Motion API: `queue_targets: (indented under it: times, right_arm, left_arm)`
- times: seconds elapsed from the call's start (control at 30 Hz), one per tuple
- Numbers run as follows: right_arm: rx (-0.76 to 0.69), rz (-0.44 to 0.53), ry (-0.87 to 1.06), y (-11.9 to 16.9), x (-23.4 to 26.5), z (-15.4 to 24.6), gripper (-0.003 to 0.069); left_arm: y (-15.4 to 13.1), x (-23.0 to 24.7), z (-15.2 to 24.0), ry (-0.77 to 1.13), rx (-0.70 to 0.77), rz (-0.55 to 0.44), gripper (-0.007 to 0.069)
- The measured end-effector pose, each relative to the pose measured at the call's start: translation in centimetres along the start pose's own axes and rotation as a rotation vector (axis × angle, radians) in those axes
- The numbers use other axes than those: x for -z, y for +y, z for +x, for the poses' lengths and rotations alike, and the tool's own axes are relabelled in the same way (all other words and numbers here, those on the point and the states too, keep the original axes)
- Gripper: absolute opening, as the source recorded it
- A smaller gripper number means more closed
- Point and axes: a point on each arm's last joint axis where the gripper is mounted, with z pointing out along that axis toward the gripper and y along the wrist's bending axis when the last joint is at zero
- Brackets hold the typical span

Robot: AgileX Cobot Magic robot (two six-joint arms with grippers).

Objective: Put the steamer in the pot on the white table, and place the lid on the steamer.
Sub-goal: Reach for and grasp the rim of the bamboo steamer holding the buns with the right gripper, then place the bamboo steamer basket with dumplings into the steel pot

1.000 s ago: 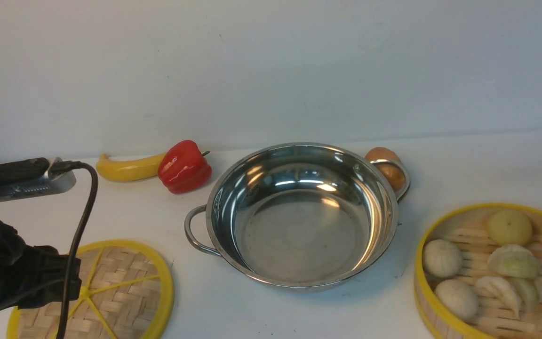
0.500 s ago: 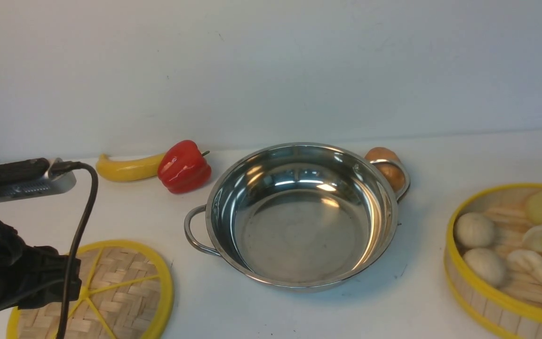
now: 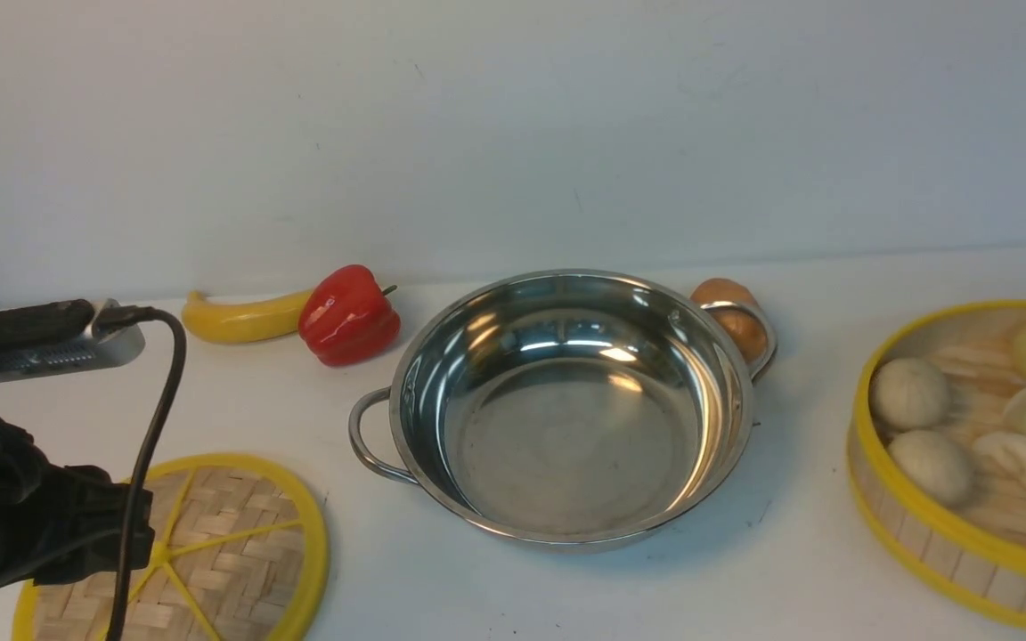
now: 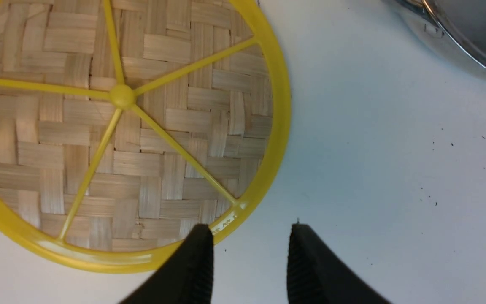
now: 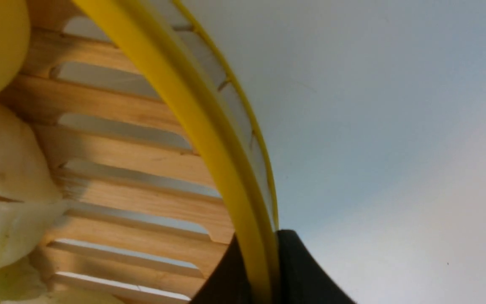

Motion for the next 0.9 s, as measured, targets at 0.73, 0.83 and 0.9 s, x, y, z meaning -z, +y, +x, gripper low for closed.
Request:
queue_targets:
  times: [0.73,0.83,0.9]
  right_arm:
    - [0.263,-0.253,-0.241,15.5,6.5,-4.7,0.0053]
    - [0.308,-0.270,-0.237,18.4,6.1,-5.1,0.0053]
    - [0.335,-0.283,-0.231,20.2,5.6,-5.3,0.0053]
  left_arm:
    - [0.0,0.0,0.0,0.000,0.000,0.000,0.0242]
    - [0.0,0.0,0.0,0.000,0.000,0.000,0.0242]
    - [0.0,0.0,0.0,0.000,0.000,0.000,0.0242]
